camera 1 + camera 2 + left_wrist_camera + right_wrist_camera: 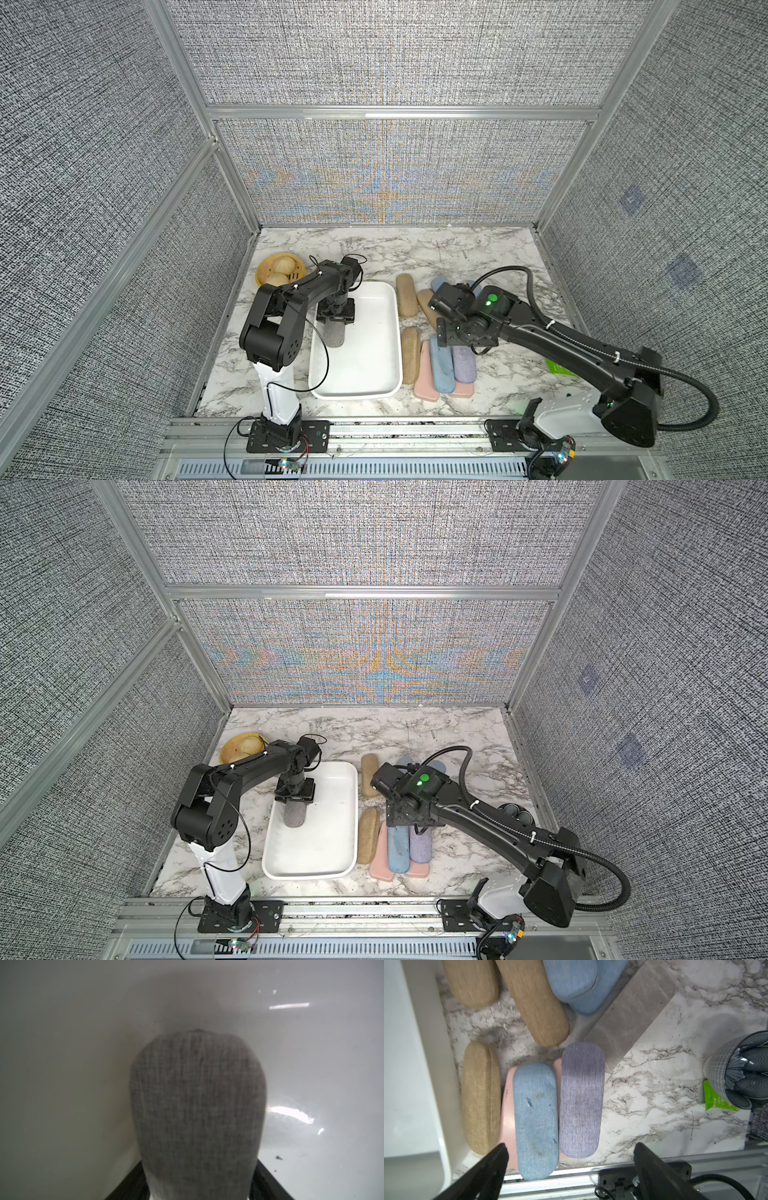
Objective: Put the glasses cases into the storage boxes
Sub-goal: Place the glasses case in the storage box, then pick up the glasses case.
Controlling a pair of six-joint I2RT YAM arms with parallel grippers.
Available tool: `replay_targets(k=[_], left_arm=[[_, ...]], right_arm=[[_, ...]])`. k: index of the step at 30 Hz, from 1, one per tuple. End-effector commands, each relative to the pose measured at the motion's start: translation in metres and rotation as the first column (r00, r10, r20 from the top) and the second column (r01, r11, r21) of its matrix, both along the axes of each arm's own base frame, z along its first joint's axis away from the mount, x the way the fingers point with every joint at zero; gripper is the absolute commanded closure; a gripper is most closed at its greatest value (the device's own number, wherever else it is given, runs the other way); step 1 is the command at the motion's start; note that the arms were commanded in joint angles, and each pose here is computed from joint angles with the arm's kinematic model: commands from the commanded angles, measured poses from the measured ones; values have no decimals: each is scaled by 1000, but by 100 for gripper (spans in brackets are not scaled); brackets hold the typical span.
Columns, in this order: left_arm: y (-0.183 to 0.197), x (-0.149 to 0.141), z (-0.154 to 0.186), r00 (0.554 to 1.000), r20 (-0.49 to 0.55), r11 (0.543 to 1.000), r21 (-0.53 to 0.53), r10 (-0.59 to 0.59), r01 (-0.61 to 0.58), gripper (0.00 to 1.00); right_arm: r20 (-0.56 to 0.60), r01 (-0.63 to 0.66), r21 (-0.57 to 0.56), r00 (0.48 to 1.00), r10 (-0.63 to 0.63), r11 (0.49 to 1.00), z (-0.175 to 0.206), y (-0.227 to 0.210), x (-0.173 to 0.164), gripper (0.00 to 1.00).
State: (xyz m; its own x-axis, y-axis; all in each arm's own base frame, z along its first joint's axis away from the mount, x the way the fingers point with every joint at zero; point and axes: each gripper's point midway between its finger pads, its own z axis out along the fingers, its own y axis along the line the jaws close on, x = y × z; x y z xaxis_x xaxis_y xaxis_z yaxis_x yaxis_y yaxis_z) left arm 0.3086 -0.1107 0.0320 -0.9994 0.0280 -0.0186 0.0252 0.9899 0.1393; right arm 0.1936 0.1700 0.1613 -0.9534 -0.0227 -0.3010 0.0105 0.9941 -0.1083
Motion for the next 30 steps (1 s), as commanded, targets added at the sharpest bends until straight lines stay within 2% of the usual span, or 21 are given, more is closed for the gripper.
replay_targets(k=[1, 5, 9, 12, 17, 20, 23, 26, 30], left_arm=[[-1, 3, 12, 999, 37, 1000, -19, 7, -7, 20], [-8, -3, 40, 996, 87, 996, -90, 30, -22, 20], [-11, -15, 83, 980, 184, 983, -179, 80, -47, 26], [-12, -25, 117, 952, 283, 963, -268, 117, -39, 26], [2, -42, 162, 884, 432, 943, -332, 179, -29, 26], [8, -48, 173, 843, 489, 930, -366, 223, -34, 25], [12, -53, 177, 822, 512, 922, -385, 250, -41, 24], [14, -55, 174, 820, 510, 922, -384, 260, -53, 24], [14, -55, 170, 826, 501, 923, -380, 260, -61, 24]], right_arm=[[-22, 57, -72, 998, -59, 996, -12, -9, -14, 5], [-26, 81, -142, 996, -86, 987, -31, -18, -13, 5], [-20, 60, -143, 998, -63, 988, -40, -14, -1, 9], [-22, 67, -142, 997, -71, 988, -51, -17, 11, 10], [-46, 80, -132, 995, -86, 988, -68, -22, 17, 11], [-69, 78, -114, 994, -86, 990, -79, -21, 16, 13], [-88, 80, -94, 992, -88, 992, -91, -20, 11, 15], [-104, 95, -92, 989, -104, 991, -105, -26, 4, 17], [-92, 93, -81, 991, -100, 992, -110, -26, 4, 24]])
